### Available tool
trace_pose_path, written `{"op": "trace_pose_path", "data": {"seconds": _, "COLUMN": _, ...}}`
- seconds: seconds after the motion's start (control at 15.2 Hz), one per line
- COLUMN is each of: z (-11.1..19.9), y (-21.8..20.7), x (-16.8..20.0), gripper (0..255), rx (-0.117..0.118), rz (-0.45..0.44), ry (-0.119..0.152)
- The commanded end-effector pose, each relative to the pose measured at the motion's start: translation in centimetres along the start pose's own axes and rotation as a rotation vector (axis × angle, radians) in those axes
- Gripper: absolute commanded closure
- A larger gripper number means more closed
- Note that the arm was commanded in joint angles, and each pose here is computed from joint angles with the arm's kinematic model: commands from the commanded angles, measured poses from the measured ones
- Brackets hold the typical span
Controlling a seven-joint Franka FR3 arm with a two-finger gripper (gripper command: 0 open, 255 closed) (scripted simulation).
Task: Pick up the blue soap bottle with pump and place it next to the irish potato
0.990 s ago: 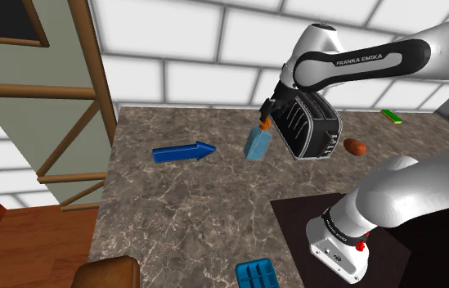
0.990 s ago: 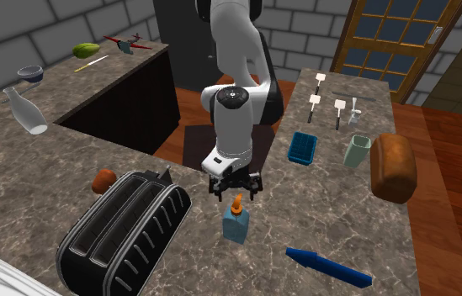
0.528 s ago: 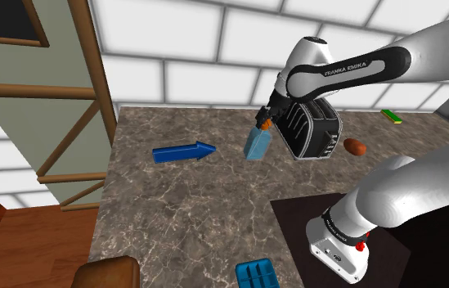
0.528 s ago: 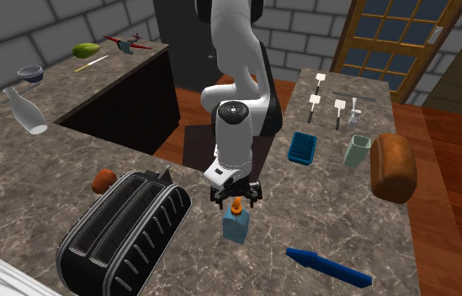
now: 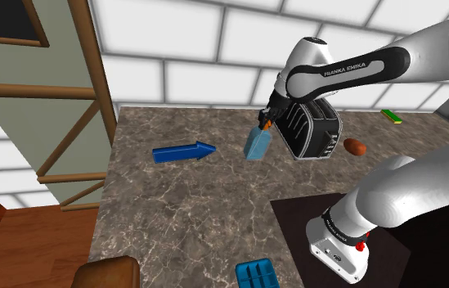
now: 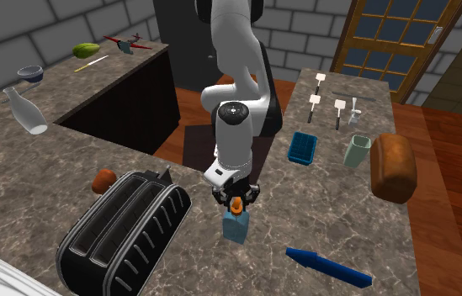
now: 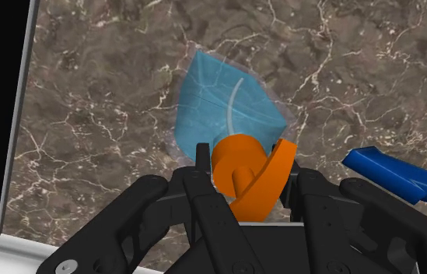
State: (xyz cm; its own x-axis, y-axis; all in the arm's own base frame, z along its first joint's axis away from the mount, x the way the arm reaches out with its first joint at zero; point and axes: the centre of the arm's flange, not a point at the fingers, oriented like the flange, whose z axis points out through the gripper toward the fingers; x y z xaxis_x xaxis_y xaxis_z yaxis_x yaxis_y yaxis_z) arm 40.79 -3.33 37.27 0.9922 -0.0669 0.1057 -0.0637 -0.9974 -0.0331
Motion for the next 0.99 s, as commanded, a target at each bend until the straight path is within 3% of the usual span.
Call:
{"op": "trace_pose_path", "data": {"seconds": 0.0, "z": 0.0, "y": 0.0, "x": 0.0, "gripper": 255, "rx": 0.0, "rz": 0.0, "ry": 0.0}}
{"op": "trace_pose_path", "data": {"seconds": 0.46, "z": 0.0, "y": 0.0, "x": 0.0, "gripper": 255, "rx": 0.0, "rz": 0.0, "ry": 0.0}}
{"op": "trace_pose_path", "data": {"seconds": 0.92, "z": -3.7, "y": -0.1, "x": 0.4, "gripper": 255, "rx": 0.0, "rz": 0.0, "ry": 0.0}}
